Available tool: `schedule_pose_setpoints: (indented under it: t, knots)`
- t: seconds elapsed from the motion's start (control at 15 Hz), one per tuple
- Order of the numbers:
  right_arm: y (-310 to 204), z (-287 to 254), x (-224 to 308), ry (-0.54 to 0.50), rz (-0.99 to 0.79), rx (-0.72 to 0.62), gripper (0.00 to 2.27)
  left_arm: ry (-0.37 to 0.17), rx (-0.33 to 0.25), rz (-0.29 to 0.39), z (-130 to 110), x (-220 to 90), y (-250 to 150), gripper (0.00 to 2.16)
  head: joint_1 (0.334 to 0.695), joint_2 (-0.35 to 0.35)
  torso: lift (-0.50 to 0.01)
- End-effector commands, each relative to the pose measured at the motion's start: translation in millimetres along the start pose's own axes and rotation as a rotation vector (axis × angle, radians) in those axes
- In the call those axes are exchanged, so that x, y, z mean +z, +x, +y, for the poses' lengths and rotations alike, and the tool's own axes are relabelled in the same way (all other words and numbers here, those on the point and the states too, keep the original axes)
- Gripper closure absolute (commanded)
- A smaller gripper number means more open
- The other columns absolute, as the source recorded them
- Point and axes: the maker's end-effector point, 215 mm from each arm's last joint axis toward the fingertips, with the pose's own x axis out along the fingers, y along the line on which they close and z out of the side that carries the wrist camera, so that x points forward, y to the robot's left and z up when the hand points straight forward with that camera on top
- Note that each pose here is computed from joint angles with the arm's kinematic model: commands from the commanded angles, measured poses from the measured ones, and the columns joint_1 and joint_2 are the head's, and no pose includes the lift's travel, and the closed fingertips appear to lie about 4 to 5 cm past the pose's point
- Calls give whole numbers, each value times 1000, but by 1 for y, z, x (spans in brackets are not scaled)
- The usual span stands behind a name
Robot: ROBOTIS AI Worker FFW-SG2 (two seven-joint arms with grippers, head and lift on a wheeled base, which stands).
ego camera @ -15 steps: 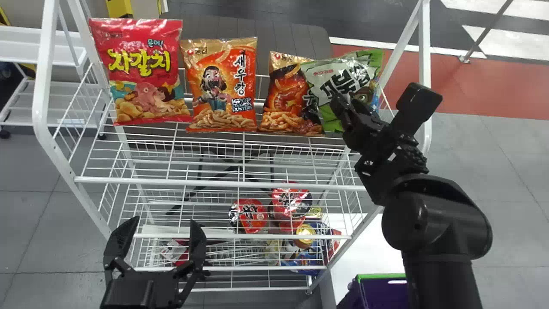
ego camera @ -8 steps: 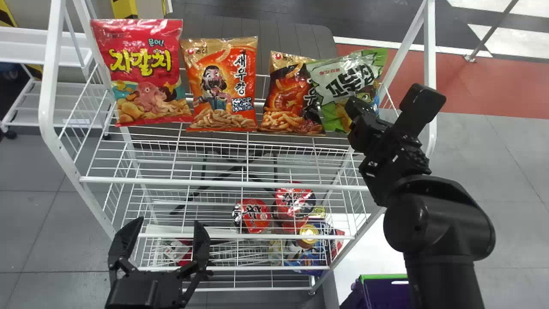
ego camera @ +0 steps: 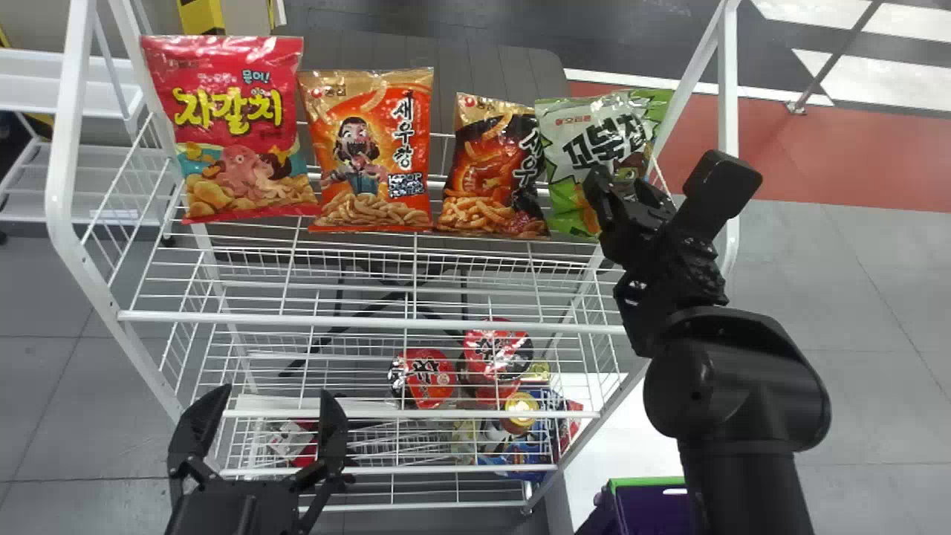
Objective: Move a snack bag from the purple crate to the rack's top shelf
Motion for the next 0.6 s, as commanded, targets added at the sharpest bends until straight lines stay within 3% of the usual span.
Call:
schedule_pose_setpoints:
  t: [0.0,0.53]
  knots:
    - [3,-1,2,2,-13,-11,140,0,0,0,0,0,0,137,695,-191,0]
    - [-22,13,10,-7,-65,7,144,1,-1,-5,0,2,2,137,695,-185,0]
